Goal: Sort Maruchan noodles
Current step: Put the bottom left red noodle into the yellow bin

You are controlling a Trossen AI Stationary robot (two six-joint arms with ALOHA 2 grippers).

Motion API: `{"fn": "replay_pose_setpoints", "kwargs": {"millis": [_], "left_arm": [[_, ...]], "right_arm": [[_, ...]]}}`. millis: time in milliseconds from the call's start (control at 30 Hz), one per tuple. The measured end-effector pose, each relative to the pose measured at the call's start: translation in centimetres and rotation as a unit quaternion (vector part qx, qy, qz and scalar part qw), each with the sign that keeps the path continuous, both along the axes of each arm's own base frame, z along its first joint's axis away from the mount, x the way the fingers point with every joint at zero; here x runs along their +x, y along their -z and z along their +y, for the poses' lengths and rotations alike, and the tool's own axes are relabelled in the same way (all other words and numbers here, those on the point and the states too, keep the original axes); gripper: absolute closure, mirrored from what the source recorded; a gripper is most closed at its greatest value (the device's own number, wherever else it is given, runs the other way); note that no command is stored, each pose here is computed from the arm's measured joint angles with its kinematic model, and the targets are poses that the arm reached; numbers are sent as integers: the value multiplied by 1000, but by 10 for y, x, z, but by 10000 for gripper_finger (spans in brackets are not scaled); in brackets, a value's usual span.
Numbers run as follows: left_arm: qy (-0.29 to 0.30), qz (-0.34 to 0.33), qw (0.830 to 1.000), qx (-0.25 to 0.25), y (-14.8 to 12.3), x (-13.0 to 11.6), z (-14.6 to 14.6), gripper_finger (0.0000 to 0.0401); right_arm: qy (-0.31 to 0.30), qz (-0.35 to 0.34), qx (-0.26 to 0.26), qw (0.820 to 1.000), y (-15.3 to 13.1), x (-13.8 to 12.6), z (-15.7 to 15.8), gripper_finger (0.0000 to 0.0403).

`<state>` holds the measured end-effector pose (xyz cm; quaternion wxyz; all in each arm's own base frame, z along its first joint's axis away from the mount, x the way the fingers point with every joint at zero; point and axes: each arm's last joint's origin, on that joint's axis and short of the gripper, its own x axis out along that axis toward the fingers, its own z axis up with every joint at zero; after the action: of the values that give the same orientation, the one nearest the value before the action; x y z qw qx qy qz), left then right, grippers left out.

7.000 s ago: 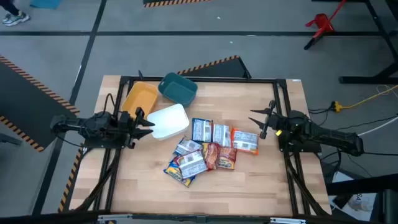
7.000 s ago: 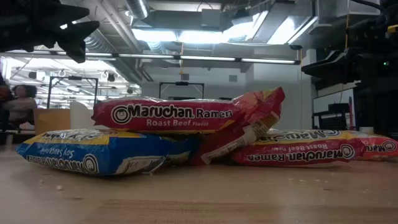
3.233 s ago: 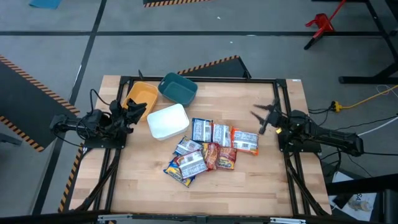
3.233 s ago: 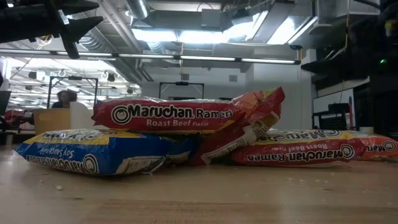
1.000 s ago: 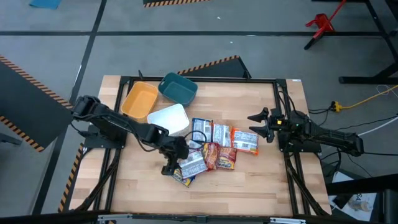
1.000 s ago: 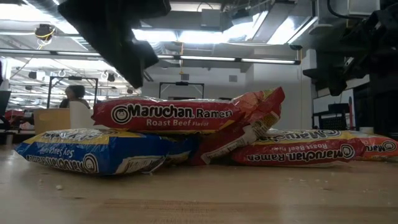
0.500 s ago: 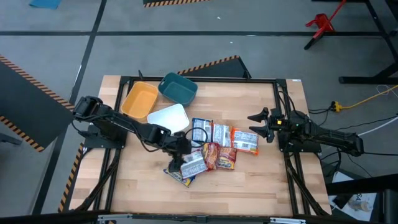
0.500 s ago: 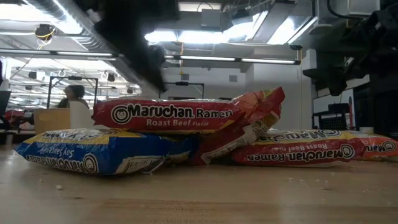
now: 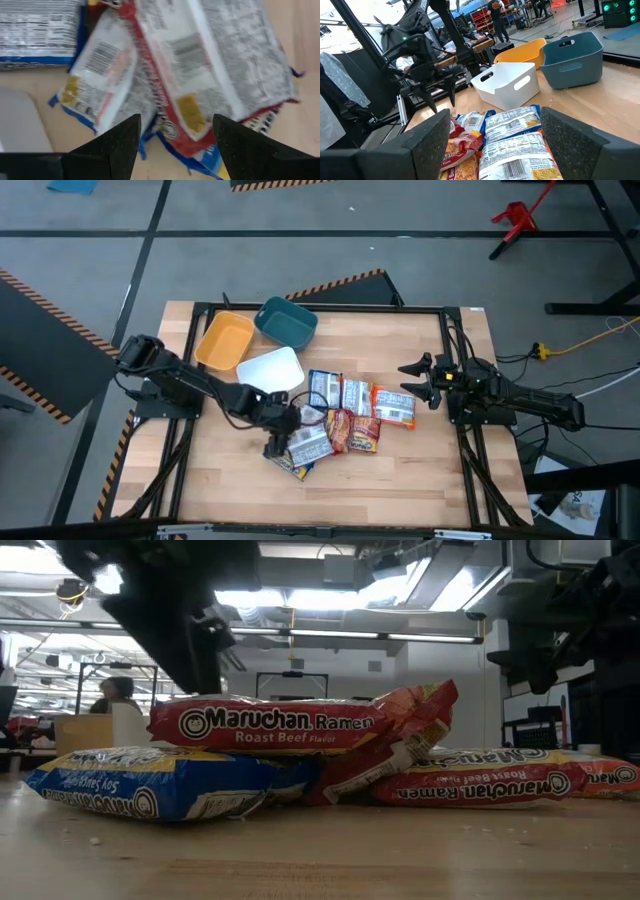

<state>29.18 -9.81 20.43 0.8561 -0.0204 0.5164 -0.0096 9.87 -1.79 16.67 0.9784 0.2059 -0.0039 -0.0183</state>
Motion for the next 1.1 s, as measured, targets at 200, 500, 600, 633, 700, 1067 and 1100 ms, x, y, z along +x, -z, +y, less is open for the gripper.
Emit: {"fn": "replay_pose_setpoints", "kwargs": {"millis": [200, 500, 600, 633, 700, 1067, 1100], "left_arm": [[5, -17, 999, 42, -1, -6, -16, 159], [22, 15, 999, 46, 31, 3, -29, 159], [15, 9, 998, 59, 34, 6, -29, 159], [13, 7, 998, 61, 34, 6, -29, 159], [13, 6, 998, 62, 34, 6, -29, 159], [12, -7, 997, 79, 33, 9, -25, 232], [10, -8, 997, 79, 33, 10, -24, 246]], "right_arm": [[4, 1, 1, 1000, 0, 0, 0, 107], [4, 1, 3, 1000, 0, 0, 0, 107], [4, 0, 11, 1000, 0, 0, 0, 107], [4, 0, 13, 1000, 0, 0, 0, 107], [4, 0, 14, 1000, 0, 0, 0, 107], [4, 0, 13, 1000, 0, 0, 0, 107], [4, 0, 13, 1000, 0, 0, 0, 107]]}}
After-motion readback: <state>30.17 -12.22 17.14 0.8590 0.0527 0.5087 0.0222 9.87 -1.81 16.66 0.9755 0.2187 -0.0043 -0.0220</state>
